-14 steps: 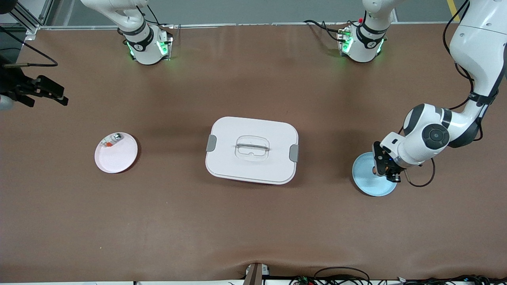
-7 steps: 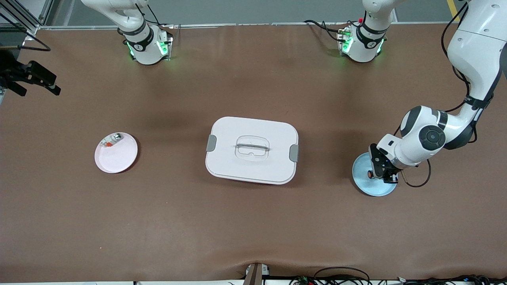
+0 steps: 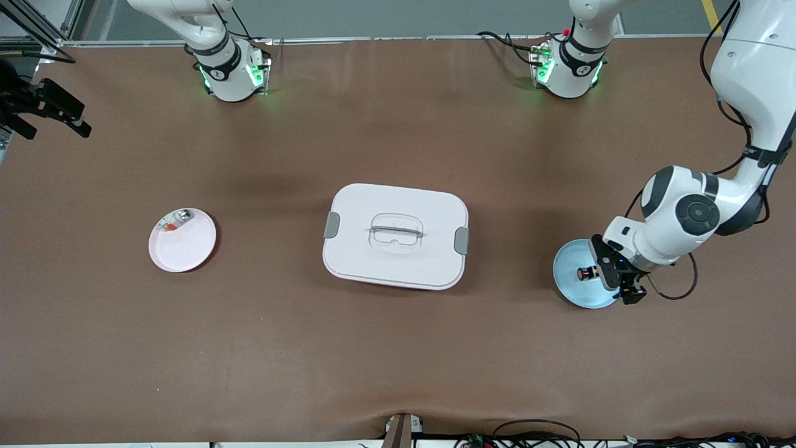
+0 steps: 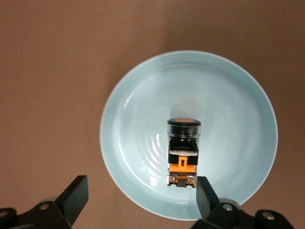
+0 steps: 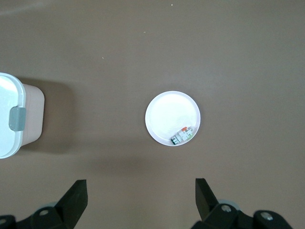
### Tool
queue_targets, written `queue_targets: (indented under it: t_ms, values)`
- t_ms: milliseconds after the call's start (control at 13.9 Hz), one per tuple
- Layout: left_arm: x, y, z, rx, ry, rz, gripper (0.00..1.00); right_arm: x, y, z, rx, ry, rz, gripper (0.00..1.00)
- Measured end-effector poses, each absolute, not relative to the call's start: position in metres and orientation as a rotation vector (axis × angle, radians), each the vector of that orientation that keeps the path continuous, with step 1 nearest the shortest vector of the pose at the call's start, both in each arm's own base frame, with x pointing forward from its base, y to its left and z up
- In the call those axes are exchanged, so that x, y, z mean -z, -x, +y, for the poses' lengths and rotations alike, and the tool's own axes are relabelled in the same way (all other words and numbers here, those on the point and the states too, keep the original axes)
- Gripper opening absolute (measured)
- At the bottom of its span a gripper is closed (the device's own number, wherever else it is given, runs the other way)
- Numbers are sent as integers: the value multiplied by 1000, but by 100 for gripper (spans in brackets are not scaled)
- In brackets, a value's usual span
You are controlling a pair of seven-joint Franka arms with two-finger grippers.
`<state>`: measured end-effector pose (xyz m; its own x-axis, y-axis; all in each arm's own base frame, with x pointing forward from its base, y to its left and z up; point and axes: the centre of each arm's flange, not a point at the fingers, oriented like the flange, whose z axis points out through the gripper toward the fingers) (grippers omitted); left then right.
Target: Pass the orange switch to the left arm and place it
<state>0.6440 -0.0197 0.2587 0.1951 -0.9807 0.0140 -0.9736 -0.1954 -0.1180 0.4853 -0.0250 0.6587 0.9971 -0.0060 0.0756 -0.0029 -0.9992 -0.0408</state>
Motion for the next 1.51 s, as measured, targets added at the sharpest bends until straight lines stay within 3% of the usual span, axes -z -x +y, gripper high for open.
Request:
queue_targets:
  t_ms: [792, 1223, 1511]
  values:
    - [-442, -673, -14, 79, 2971, 1130, 100, -652, -484, -26, 25, 3100, 9, 100]
    - [-515, -649, -24, 75, 3137, 495, 100, -646, -488, -26, 4, 3100, 9, 100]
    - [-551, -635, -32, 120, 3123, 293, 100, -648, -488, -26, 10, 3100, 10, 100]
